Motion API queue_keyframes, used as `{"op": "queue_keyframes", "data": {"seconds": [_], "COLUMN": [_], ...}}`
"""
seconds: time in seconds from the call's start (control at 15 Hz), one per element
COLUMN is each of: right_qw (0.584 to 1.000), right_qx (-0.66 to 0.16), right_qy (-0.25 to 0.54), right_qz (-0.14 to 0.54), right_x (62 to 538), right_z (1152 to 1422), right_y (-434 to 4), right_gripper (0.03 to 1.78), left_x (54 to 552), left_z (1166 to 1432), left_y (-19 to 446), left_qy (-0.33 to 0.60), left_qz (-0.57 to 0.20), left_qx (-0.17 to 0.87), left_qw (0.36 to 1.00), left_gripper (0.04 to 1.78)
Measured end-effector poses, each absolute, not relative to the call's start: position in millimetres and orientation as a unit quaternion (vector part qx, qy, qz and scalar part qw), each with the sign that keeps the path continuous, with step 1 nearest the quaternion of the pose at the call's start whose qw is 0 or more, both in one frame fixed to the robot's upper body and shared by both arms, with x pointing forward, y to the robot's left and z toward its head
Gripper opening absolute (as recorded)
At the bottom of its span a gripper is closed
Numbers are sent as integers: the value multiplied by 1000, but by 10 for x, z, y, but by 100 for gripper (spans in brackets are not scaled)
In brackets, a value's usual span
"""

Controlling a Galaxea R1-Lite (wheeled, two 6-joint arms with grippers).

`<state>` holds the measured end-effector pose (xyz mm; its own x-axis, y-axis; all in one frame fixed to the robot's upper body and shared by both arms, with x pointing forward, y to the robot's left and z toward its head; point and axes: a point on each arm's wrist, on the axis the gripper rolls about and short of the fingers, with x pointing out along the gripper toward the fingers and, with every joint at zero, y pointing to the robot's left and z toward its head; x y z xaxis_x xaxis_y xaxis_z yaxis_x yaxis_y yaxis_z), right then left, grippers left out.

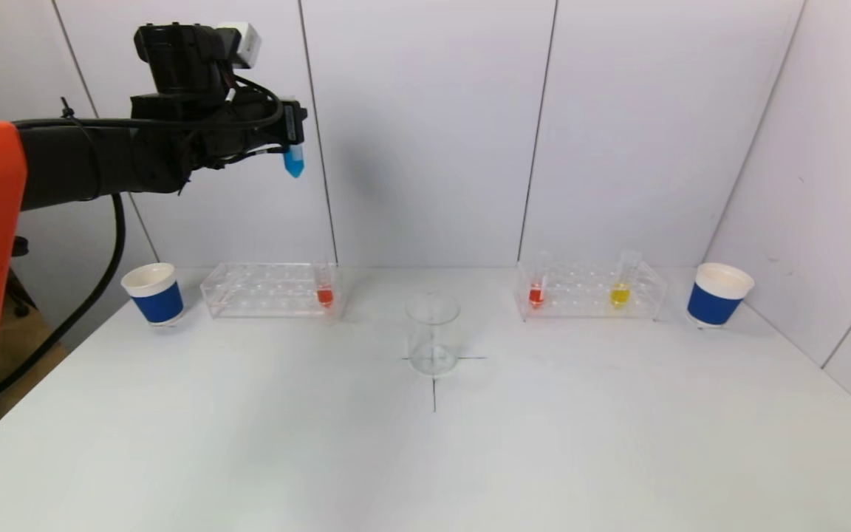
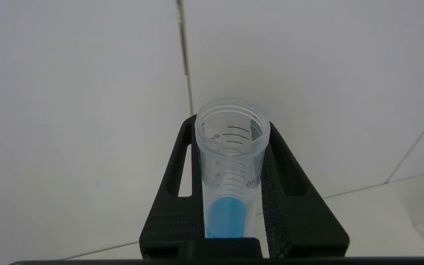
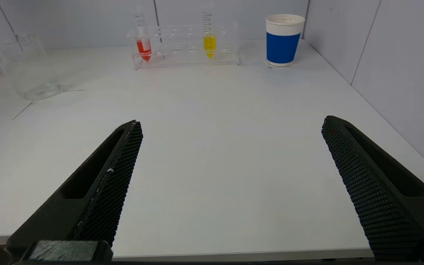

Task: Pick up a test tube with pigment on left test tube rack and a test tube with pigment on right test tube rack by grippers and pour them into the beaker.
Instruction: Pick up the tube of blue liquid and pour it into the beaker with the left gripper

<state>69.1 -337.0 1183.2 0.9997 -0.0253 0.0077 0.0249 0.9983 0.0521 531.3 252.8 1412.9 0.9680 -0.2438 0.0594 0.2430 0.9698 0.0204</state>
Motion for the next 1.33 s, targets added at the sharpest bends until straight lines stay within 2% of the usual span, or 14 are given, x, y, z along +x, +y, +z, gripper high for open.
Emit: {"op": "queue_keyframes", "data": {"seconds": [0.53,0.87,1.33], "right_qw": [1000,1000,1000], "right_qx": [26,26,26], "right_qy": [-4,-4,-4], "right_qz": [-13,-13,-13], "right_x": [691,691,691], "right_z": [11832,11832,11832], "right_y": [-3370,-3370,-3370], "right_gripper": [177,177,177], "left_x": [5219,5284,5395], "left_z": [13991,13756,13450], "left_y": [1765,1548,1435], "left_qy": [-18,-1,6], "left_qz": [-219,-243,-325], "left_qx": [6,31,100], "left_qw": [976,969,940], "left_gripper": [45,45,45]}}
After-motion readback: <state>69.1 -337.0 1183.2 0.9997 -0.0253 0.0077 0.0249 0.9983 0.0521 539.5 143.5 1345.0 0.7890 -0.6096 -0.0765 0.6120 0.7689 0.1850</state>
